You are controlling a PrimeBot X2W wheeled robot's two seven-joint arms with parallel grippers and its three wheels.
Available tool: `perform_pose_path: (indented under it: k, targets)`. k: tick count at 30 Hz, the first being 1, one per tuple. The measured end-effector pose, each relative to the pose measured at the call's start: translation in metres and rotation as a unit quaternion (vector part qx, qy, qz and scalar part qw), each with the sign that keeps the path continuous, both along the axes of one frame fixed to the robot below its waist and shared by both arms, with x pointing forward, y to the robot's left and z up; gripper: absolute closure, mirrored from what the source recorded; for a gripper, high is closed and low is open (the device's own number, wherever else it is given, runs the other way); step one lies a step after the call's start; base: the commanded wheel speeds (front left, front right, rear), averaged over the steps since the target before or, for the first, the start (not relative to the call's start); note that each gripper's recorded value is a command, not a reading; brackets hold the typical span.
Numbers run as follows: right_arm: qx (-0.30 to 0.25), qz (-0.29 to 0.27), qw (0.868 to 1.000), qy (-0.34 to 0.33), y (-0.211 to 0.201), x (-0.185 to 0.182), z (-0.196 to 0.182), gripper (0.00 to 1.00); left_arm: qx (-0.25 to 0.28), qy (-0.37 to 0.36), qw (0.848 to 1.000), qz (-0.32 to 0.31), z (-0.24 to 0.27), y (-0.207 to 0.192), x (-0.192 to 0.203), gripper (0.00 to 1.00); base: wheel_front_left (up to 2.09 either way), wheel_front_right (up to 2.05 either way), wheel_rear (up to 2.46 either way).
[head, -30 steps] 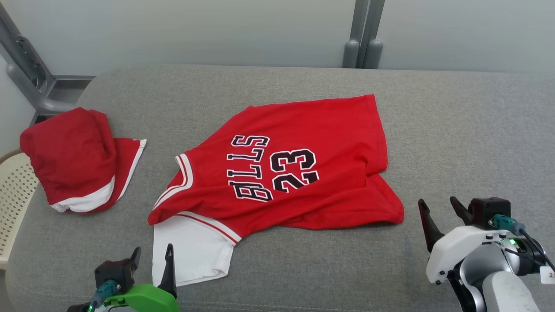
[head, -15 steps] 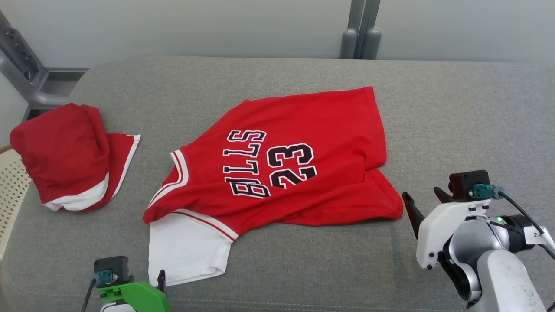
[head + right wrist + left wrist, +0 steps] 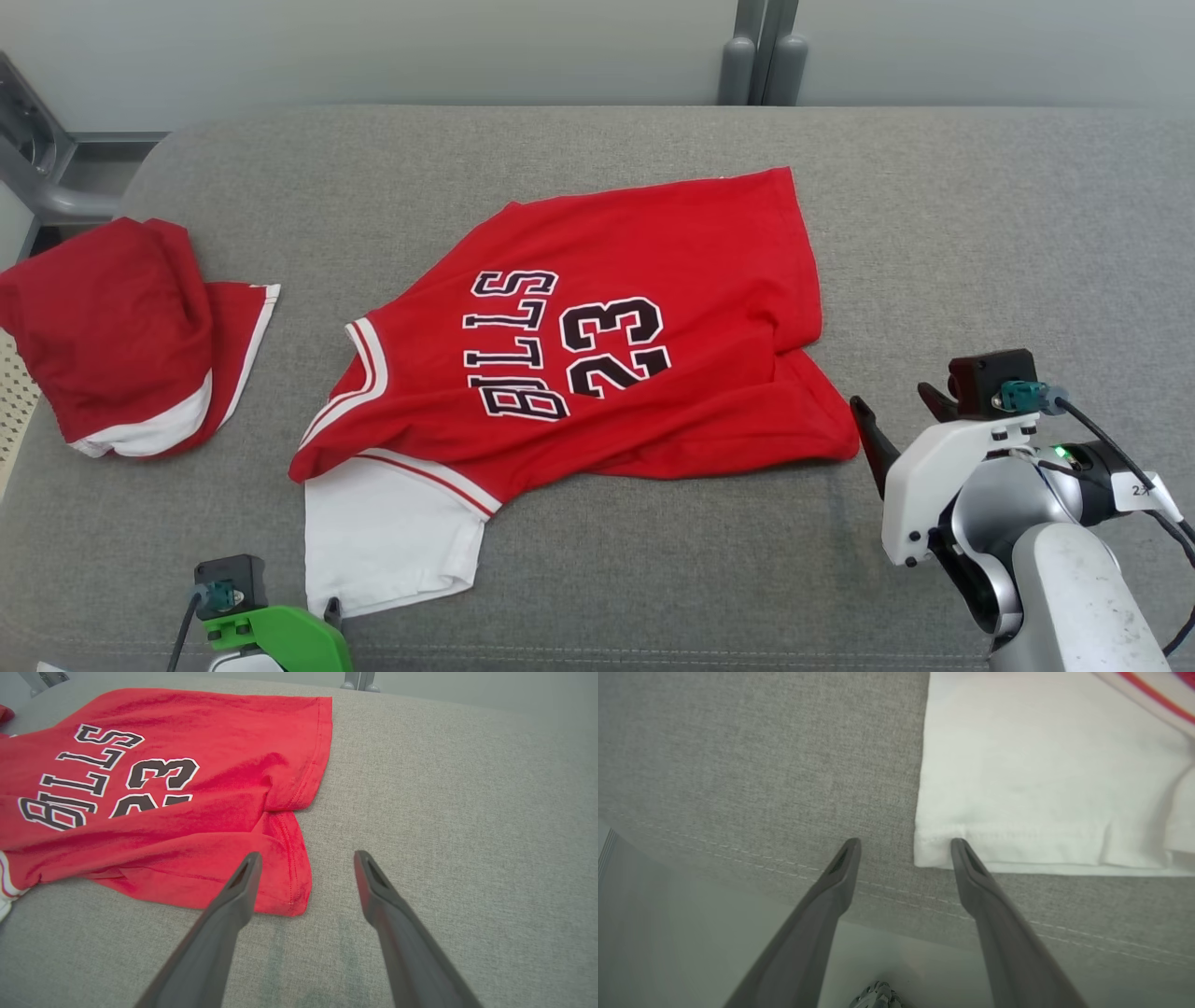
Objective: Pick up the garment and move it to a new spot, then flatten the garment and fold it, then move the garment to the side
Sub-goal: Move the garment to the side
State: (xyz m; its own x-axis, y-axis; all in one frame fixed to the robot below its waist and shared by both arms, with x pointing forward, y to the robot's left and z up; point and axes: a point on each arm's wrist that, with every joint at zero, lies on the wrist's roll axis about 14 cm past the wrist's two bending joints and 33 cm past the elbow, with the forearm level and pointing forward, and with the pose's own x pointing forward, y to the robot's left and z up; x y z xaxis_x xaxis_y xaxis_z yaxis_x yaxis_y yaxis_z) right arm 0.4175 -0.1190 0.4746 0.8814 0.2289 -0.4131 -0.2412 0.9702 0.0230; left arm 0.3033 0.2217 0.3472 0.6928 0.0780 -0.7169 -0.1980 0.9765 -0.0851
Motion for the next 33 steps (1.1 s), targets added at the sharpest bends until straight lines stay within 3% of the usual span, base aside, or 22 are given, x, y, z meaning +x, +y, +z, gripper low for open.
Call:
perform_pose_path:
  k: [6,10,16,21,33]
  targets:
    - [0.000,0.003,1.000,0.009,0.002,-0.001,-0.007,0.00,-0.010,0.003,1.000,-0.007,-0.005,-0.004,0.004,0.00,0.00,0.00,0.00]
    - [0.002,0.005,1.000,0.017,0.003,-0.002,-0.012,0.00,-0.024,0.009,0.999,-0.019,-0.009,-0.011,0.005,1.00,0.00,0.00,0.00]
    - [-0.008,-0.005,0.999,0.037,-0.005,-0.003,-0.023,0.00,-0.039,0.011,0.999,-0.030,-0.014,-0.020,0.005,1.00,0.00,0.00,0.00]
    - [-0.016,-0.005,0.996,0.091,-0.006,-0.012,-0.048,0.00,-0.043,0.012,0.999,-0.030,-0.017,-0.020,0.007,1.00,0.00,0.00,0.00]
    - [-0.008,-0.004,0.991,0.130,-0.002,0.003,-0.056,0.00,-0.040,0.006,0.999,-0.027,-0.022,-0.014,0.009,1.00,0.00,0.00,0.00]
